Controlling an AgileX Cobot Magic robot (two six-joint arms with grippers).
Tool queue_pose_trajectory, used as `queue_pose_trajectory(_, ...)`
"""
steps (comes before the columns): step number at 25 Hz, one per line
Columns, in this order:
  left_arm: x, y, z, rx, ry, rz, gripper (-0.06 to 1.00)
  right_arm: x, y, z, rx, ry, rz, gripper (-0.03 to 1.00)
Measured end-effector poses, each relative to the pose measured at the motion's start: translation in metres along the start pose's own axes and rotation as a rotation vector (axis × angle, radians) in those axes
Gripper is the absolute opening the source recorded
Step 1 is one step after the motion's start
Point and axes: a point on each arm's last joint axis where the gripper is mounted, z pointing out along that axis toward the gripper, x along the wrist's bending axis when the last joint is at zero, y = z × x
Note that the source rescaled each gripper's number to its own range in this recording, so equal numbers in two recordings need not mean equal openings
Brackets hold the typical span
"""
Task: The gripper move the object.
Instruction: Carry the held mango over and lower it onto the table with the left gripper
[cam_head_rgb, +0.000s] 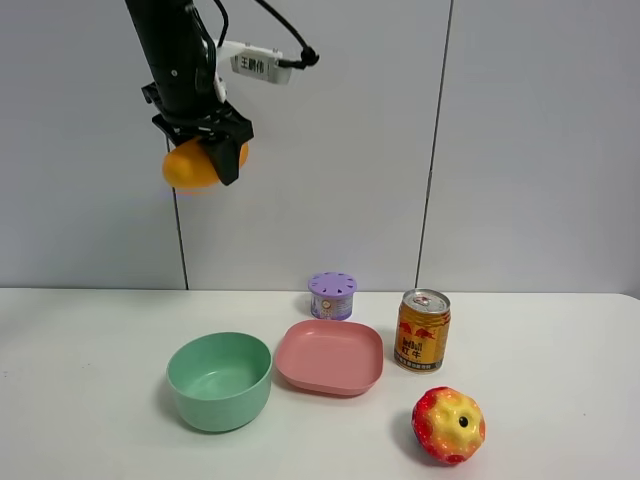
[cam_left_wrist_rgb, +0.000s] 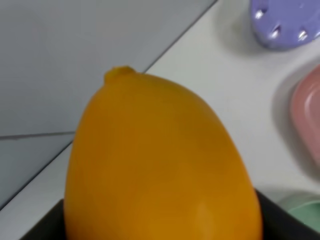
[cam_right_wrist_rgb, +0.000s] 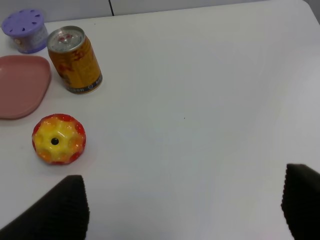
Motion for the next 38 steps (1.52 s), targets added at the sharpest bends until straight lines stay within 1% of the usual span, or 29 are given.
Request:
queue_pose_trajectory(2,0.0,0.002,-0.013,-0.028,-0.008,-0.013,0.0,0.0,0.0,0.0,0.0,0.0,0.0,1.0)
queue_pose_trajectory(4,-0.001,0.002,-0.026,-0.051,-0.002,-0.015,0.0,0.0,0.0,0.0,0.0,0.0,0.0,1.0)
queue_pose_trajectory(8,0.001,-0.008,-0.055,-0.053,0.052,-0.006,0.0,0.0,0.0,0.0,0.0,0.0,0.0,1.0)
queue_pose_trajectory(10,0.005,-0.019,-0.068,-0.039,0.078,-0.044,0.0,0.0,0.0,0.0,0.0,0.0,0.0,1.0)
queue_pose_trajectory(13,0.017,-0.038,-0.087,-0.028,0.098,-0.161,0.0,0.0,0.0,0.0,0.0,0.0,0.0,1.0)
queue_pose_trajectory(19,0.047,-0.09,-0.095,0.057,0.105,-0.47,0.0,0.0,0.0,0.0,0.0,0.0,0.0,1.0)
queue_pose_trajectory(21,0.053,-0.109,-0.089,0.109,0.088,-0.535,0.0,0.0,0.0,0.0,0.0,0.0,0.0,1.0)
queue_pose_trajectory(23,0.056,-0.127,-0.078,0.171,0.066,-0.573,0.0,0.0,0.0,0.0,0.0,0.0,0.0,1.0)
queue_pose_trajectory(25,0.054,-0.146,-0.061,0.253,0.032,-0.577,0.0,0.0,0.0,0.0,0.0,0.0,0.0,1.0)
queue_pose_trajectory(27,0.046,-0.163,-0.044,0.323,-0.015,-0.566,0.0,0.0,0.0,0.0,0.0,0.0,0.0,1.0)
queue_pose_trajectory(28,0.042,-0.171,-0.034,0.338,-0.034,-0.567,0.0,0.0,0.0,0.0,0.0,0.0,0.0,1.0)
queue_pose_trajectory(31,0.033,-0.187,-0.011,0.324,-0.064,-0.589,0.0,0.0,0.0,0.0,0.0,0.0,0.0,1.0)
queue_pose_trajectory(32,0.03,-0.193,-0.004,0.321,-0.064,-0.594,0.0,0.0,0.0,0.0,0.0,0.0,0.0,1.0)
queue_pose_trajectory(35,0.028,-0.201,0.014,0.258,-0.042,-0.589,0.0,0.0,0.0,0.0,0.0,0.0,0.0,1.0)
queue_pose_trajectory(38,0.028,-0.206,0.032,0.259,-0.038,-0.587,0.0,0.0,0.0,0.0,0.0,0.0,0.0,1.0)
